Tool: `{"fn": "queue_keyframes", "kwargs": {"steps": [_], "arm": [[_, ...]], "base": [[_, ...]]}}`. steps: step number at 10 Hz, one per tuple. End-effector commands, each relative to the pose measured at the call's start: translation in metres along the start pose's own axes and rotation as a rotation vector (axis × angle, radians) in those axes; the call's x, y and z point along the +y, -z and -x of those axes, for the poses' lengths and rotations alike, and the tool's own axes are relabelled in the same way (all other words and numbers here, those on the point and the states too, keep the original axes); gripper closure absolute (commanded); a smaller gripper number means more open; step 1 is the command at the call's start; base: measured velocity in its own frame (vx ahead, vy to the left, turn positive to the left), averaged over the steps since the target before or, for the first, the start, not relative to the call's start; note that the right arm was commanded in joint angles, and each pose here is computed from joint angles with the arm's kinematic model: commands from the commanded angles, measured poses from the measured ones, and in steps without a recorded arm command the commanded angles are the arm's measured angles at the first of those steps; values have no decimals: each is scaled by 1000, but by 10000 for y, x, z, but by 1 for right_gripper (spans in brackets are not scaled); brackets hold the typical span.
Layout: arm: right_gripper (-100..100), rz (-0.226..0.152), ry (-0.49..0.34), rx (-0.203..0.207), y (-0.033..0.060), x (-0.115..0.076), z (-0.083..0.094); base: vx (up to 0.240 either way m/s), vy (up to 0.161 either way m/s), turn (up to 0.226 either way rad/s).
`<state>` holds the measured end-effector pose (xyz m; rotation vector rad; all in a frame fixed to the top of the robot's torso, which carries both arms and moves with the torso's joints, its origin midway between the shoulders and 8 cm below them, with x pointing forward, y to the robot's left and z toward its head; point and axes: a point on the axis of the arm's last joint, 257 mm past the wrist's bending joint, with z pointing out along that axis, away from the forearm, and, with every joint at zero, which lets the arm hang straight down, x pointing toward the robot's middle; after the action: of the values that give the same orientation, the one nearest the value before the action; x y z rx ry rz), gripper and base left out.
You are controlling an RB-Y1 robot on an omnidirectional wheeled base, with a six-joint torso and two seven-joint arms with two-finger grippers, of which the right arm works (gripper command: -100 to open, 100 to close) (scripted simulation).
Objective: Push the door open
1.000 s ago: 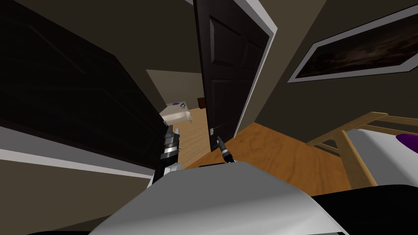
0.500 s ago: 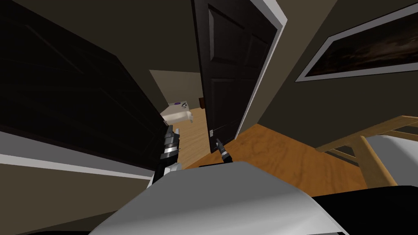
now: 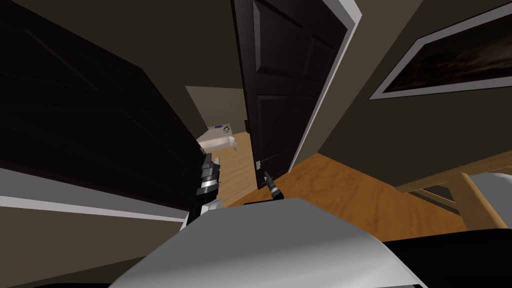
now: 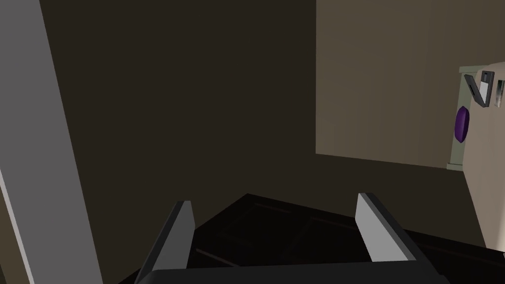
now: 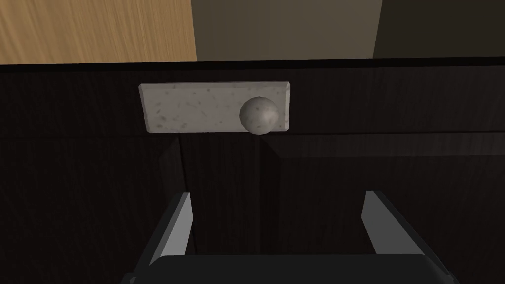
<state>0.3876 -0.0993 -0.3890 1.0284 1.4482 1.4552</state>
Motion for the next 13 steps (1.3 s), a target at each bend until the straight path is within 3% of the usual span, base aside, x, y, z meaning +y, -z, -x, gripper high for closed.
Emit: {"fn": "queue_keyframes", "kwargs": {"steps": [1, 9, 10, 13], "arm": [[-100, 0, 0, 0, 0, 0, 0], [-100, -2, 1, -18, -96, -24, 69], [100, -2, 1, -18, -96, -24, 69], [100, -2, 1, -18, -96, -24, 69]], "base": [[23, -24, 15], [173, 57, 26], [-10, -7, -11], [-18, -9, 8]]}}
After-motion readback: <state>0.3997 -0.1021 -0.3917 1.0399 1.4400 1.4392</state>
